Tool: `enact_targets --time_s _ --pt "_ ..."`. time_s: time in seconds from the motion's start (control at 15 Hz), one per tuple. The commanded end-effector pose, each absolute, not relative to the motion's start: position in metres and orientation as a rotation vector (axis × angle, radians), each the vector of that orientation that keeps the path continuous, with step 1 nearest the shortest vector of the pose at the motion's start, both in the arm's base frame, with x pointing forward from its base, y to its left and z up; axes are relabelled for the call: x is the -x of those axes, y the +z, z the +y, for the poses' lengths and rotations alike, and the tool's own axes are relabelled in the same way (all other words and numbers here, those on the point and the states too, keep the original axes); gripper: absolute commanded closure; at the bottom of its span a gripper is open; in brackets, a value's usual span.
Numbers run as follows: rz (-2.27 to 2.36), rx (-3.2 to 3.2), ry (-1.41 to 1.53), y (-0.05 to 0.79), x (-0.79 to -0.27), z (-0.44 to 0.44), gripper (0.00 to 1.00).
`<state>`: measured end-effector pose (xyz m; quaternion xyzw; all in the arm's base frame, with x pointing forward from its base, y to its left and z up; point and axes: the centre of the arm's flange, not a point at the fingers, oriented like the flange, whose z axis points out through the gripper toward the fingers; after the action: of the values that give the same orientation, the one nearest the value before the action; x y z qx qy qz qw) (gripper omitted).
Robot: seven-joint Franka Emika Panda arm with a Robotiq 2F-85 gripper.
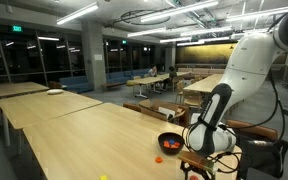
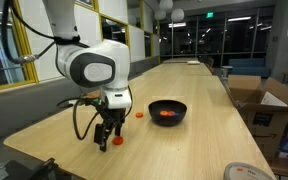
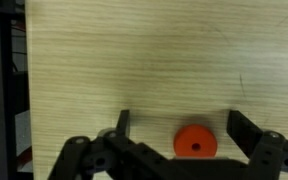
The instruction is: Pick up the orange tokens from the table and put them in the bowl.
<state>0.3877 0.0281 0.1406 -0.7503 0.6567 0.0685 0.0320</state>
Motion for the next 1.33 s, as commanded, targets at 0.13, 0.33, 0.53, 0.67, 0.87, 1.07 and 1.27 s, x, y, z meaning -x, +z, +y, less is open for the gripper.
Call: enact_targets --time_s 0.13,0.33,0.53,0.67,0.87,1.07,1.27 --pt "2.057 2.293 0.183 0.147 -0.387 0.023 0.0" --pt "2.065 2.295 0.172 0.148 -0.388 0.021 0.0" --pt "2.065 2.301 0.157 0.151 -0.389 0.022 0.0" --pt "2.062 2.311 0.148 0.152 -0.39 0.024 0.0" --pt "2.061 2.321 0.132 0.154 -0.391 0.027 0.0" --pt "2.065 2.328 0.119 0.157 -0.392 0.029 0.0" --pt "2.072 2.339 0.11 0.158 -0.393 0.028 0.25"
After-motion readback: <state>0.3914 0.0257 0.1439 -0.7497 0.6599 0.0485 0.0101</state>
